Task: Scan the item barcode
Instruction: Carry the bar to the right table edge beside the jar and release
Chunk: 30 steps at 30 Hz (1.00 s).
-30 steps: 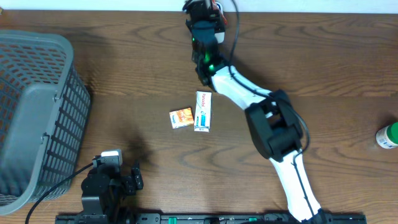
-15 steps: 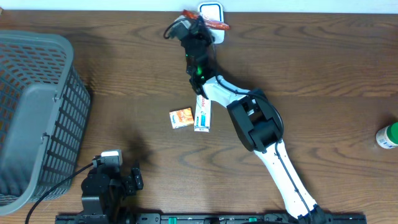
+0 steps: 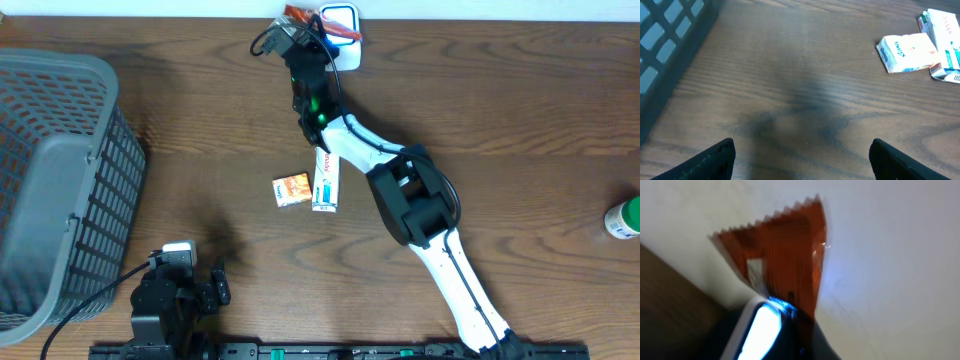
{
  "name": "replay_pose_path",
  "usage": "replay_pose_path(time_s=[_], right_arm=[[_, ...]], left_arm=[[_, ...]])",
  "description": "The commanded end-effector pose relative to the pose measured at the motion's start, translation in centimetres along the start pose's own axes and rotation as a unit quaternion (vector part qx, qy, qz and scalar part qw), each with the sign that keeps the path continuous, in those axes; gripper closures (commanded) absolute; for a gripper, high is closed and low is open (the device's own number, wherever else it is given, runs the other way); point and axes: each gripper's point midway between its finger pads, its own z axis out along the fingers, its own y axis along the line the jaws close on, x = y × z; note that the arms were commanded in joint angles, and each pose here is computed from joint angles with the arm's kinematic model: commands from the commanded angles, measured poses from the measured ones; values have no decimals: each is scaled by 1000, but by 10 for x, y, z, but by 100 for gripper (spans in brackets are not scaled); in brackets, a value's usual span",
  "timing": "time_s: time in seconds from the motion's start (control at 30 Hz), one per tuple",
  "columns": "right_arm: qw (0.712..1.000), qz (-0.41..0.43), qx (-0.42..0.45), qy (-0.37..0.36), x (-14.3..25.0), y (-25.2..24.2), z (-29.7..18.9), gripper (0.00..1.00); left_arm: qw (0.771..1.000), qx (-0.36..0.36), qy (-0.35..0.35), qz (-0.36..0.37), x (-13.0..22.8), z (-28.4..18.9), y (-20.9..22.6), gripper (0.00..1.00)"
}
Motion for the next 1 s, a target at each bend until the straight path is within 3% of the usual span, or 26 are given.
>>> replay_pose_path(time_s=[0.0,0.13,0.27,0.4,0.63,0.83,0.97], right_arm=[[998,26,10,57,-21,-87,-16,99],[988,23,-9,153,19,-129,-27,99],[958,16,32,284,98,-183,-35,99],[886,41,67,456,237,-232,-56,99],[766,128,99,622,403,-269,-115,99],[669,225,79,704,516,-259,-174,99],[619,269,112,730,561,-260,-208,99]], left_arm=[[1000,-4,2,-4,2,1,1,14],[1000,-4,2,-4,2,1,1,14],[1000,-4,2,-4,2,1,1,14],[1000,-4,2,-4,2,1,1,14],[1000,-4,2,-4,2,1,1,14],[1000,-4,2,-4,2,1,1,14],[1000,-4,2,-4,2,1,1,14]])
